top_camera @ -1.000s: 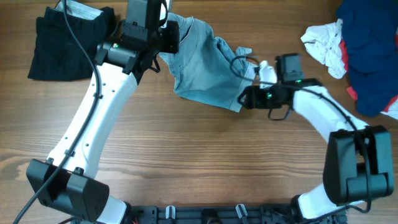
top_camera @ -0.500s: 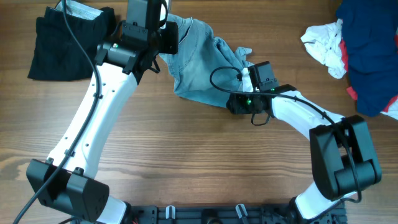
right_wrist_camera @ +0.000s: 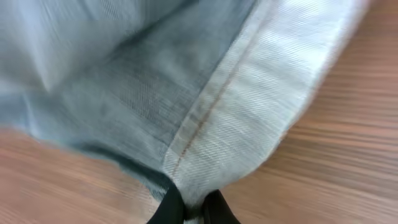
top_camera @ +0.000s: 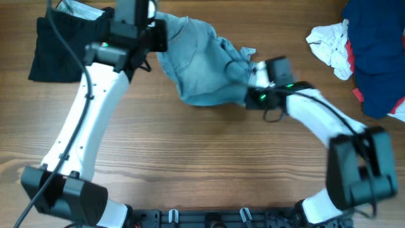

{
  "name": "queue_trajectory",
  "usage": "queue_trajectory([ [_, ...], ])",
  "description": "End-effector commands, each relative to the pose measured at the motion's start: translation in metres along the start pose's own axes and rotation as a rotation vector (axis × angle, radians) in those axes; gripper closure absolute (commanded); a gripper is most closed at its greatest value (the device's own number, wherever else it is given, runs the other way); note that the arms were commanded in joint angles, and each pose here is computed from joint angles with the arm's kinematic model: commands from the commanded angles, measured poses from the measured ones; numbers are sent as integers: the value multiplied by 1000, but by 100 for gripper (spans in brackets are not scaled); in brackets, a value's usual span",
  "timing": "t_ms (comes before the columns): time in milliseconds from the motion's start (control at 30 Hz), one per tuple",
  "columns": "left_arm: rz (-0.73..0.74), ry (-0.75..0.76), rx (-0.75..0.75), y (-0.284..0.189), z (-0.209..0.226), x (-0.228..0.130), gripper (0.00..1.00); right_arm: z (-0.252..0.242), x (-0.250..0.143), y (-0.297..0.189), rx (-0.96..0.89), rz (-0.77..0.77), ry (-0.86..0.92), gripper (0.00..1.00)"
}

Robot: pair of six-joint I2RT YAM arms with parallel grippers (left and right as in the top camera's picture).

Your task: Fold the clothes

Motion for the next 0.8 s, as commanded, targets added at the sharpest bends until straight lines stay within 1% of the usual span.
queue_trajectory([
  [0, -157, -67, 81, -64, 33, 16, 96, 7, 60, -112, 69, -330, -12, 96],
  [67, -218, -84, 103, -90, 42, 19, 96, 5, 76, -167, 79, -460, -15, 96],
  [133, -273, -93, 115, -113, 46, 21, 96, 5, 83, -212, 93, -560, -29, 96],
  [267, -388, -98, 122, -161, 46, 21, 96, 11, 81, -287, 90, -717, -46, 96],
  [500, -540, -90, 100, -222, 37, 15, 96, 32, 56, -353, 76, -805, -133, 96],
  [633, -656, -68, 41, -260, 23, 12, 96, 43, 34, -385, 74, -850, -172, 96],
  [767, -748, -42, -42, -297, 9, 0, 96, 51, 2, -420, 58, -893, -199, 96],
])
Point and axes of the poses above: each gripper's point midway between its finger pads, its own y axis out along the fingers, its own z axis along the line the jaws close on, x = y × z, the point moved 10 cm from there along -y, back along the fingers, and after that the axes turned 12 degrees about y, right-handed, at the moved point
